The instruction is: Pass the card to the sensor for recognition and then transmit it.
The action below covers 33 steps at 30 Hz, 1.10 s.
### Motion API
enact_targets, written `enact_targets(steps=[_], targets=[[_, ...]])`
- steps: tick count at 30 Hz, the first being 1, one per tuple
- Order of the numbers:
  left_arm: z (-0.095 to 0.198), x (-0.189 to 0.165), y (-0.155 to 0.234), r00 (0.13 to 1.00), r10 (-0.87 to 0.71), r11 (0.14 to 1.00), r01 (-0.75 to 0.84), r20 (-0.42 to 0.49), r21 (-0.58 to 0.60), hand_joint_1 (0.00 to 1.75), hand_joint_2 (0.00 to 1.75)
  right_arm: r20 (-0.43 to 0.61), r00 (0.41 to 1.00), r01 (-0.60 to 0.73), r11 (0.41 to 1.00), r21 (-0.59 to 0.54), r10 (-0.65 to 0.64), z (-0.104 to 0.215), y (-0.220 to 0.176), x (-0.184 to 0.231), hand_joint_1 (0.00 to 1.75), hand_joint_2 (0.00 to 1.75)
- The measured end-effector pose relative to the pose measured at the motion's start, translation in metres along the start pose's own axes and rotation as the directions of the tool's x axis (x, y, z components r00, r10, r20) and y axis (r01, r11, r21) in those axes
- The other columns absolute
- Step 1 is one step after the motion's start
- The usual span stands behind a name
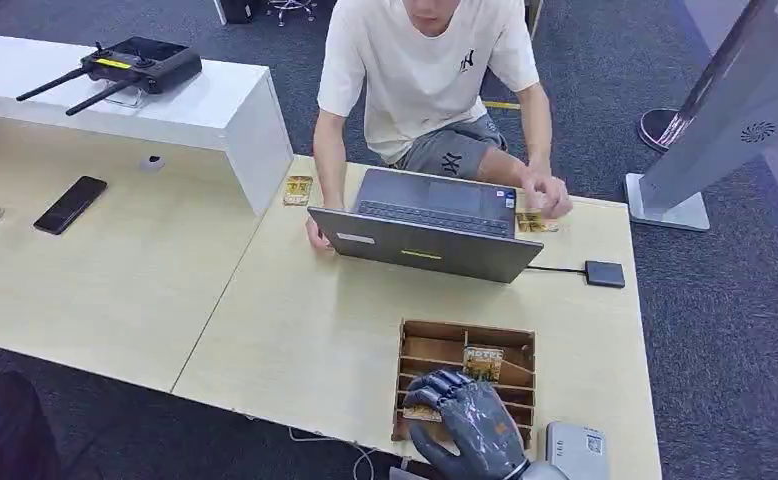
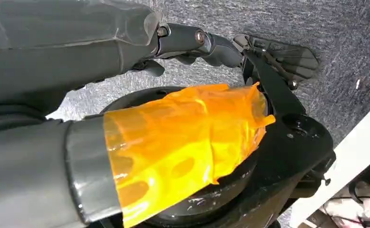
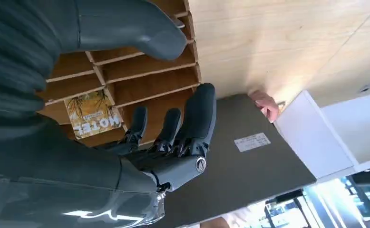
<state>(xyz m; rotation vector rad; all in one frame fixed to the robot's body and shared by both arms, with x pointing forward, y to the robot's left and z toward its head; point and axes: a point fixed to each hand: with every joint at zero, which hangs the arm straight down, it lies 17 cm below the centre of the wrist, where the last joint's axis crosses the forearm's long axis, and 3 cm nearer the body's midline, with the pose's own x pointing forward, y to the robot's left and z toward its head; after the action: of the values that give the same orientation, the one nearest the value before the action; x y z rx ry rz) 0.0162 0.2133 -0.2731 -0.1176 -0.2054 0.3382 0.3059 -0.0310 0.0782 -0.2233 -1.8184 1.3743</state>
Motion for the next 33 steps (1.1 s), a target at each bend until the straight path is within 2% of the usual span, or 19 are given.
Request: enact_targets(steps=[2, 6, 10, 13, 17, 21, 33], targets=[[0.0, 0.0, 0.0, 1.0, 0.0, 1.0, 0.0, 0.0, 0.0, 0.0, 0.0, 0.001, 1.0, -0.007, 1.0, 0.008, 0.007, 0.002, 0.002, -0.001, 0.89, 1.75], [0.0, 0.0, 0.001, 1.0, 0.0, 1.0, 0.0, -0.002, 0.002, 0.0, 0.0, 0.005, 1.0, -0.024, 0.999, 0.029, 0.023, 0.006, 0.009, -0.002, 0.77, 1.75], [0.0, 0.0, 0.001, 1.0, -0.001, 1.0, 0.001, -0.004, 0.002, 0.0, 0.0, 0.005, 0.999, -0.032, 0.998, 0.047, 0.032, 0.009, 0.014, -0.005, 0.82, 1.75], [0.0, 0.0, 0.002, 1.0, -0.002, 1.0, 0.002, -0.006, 0.003, 0.0, 0.0, 0.001, 0.999, -0.04, 0.998, 0.056, 0.04, 0.011, 0.017, -0.008, 0.77, 1.75], [0.0, 0.0, 0.002, 1.0, -0.004, 1.0, 0.004, -0.006, 0.004, 0.0, 0.0, 0.001, 0.998, -0.057, 0.996, 0.069, 0.057, 0.011, 0.022, -0.009, 0.84, 1.75], [0.0, 0.0, 0.003, 1.0, -0.007, 1.0, 0.007, -0.006, 0.007, 0.0, 0.0, -0.014, 0.997, -0.073, 0.995, 0.069, 0.075, 0.01, 0.023, -0.015, 0.79, 1.75], [0.0, -0.001, 0.003, 1.0, -0.014, 1.0, 0.014, -0.013, 0.008, 0.0, 0.0, -0.049, 0.993, -0.109, 0.993, 0.055, 0.111, 0.003, 0.023, -0.025, 0.84, 1.75]])
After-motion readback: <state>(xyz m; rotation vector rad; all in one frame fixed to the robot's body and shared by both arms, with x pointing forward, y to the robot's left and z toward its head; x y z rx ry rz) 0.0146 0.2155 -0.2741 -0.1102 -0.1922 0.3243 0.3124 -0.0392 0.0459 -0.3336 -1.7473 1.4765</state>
